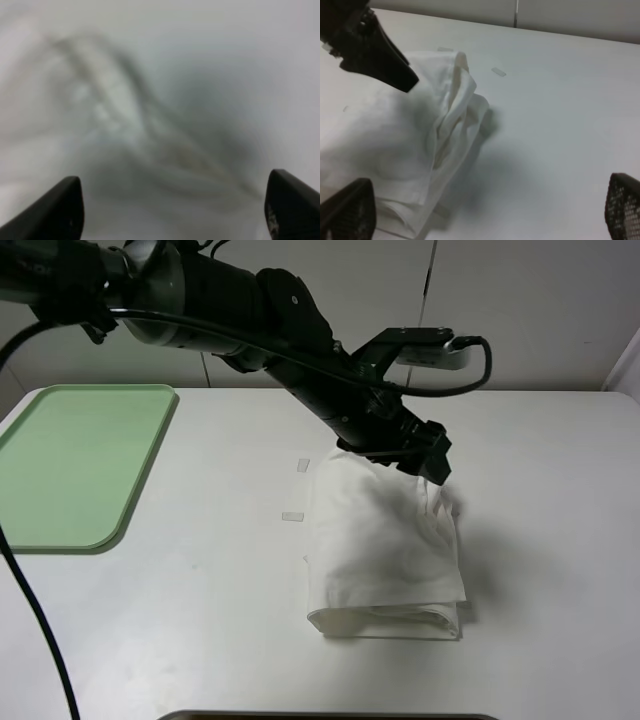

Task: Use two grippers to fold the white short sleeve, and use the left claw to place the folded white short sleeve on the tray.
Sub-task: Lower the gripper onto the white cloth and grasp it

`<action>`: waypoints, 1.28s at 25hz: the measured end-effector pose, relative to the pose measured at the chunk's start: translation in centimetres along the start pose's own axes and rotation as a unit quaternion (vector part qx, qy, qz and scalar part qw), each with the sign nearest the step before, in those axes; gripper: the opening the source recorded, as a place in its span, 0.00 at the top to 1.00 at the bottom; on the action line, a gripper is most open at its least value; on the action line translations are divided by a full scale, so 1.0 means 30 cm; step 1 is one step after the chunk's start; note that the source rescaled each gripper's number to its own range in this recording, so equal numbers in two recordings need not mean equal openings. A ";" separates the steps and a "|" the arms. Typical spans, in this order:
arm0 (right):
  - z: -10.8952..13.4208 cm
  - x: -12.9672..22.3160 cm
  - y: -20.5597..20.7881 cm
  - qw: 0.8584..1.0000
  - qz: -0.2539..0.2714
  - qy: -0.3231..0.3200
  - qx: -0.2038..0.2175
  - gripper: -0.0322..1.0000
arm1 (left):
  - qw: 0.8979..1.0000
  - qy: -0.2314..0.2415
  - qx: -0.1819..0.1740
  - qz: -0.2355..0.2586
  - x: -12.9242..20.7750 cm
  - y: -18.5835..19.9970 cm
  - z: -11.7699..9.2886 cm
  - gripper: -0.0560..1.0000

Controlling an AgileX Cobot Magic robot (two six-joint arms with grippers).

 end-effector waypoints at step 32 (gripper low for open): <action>0.000 0.000 0.000 1.000 0.000 -0.001 0.000 0.00 | 0.982 0.109 -0.113 0.108 0.467 0.262 0.411 0.07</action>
Point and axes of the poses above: a point on each arm's last joint axis where the gripper is mounted, y pointing back along that axis away from the gripper, z along the wrist's bending axis when the last joint is at zero, x = y × z, the point moved 9 cm from there along -y, pointing out along that axis toward the gripper
